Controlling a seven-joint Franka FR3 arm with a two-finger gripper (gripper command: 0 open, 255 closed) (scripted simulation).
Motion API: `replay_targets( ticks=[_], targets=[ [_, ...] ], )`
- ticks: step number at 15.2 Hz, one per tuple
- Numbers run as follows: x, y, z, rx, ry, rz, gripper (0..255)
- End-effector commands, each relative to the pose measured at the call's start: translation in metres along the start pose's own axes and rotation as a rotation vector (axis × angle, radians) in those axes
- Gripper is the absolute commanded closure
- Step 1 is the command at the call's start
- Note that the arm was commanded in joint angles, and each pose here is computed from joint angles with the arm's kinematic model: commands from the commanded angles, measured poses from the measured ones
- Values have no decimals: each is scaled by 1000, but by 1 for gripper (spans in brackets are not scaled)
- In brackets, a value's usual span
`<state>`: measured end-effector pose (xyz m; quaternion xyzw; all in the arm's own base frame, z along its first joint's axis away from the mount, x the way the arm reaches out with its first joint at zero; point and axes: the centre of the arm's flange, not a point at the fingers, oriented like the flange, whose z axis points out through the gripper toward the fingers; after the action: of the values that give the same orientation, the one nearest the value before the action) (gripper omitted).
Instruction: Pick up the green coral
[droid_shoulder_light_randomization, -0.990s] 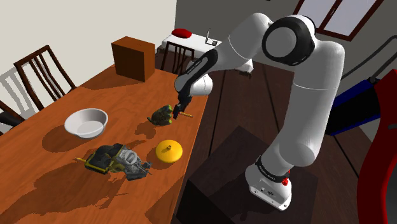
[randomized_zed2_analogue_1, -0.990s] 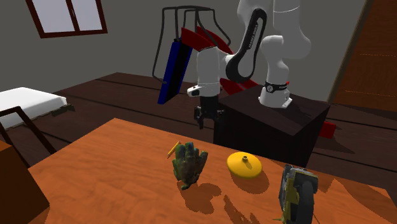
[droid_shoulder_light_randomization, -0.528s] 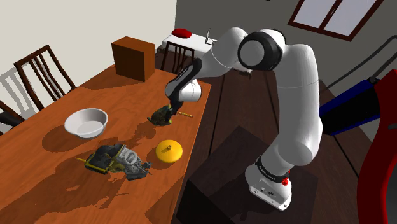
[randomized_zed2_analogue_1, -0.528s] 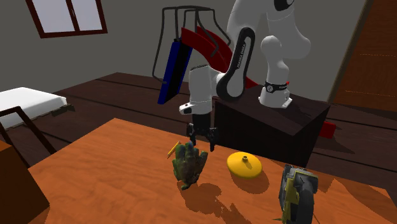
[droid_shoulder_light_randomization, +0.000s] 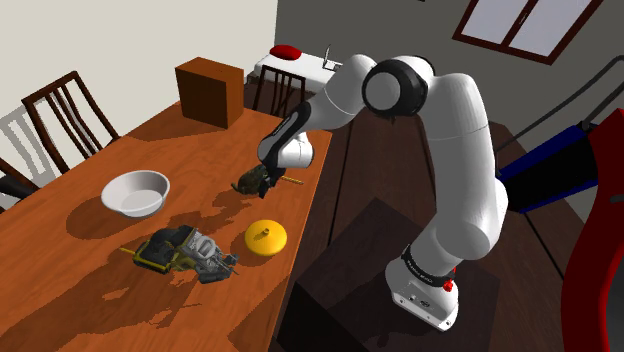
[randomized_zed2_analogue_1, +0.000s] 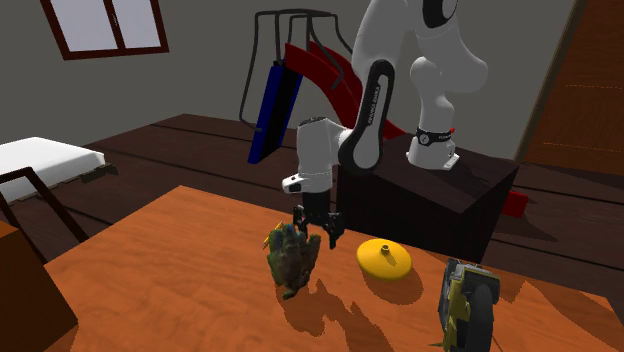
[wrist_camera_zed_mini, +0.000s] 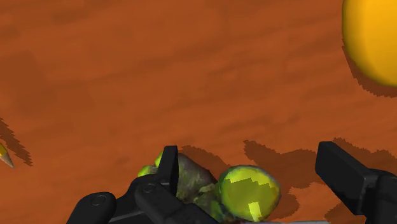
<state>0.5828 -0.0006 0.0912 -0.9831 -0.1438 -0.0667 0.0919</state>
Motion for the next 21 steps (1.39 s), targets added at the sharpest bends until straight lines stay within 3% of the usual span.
replay_targets(
  ticks=[1,10,21],
  targets=[
    [0,0,2,0,0,0,255],
    [0,0,2,0,0,0,255],
    [9,-9,-55,0,0,0,255]
  ],
)
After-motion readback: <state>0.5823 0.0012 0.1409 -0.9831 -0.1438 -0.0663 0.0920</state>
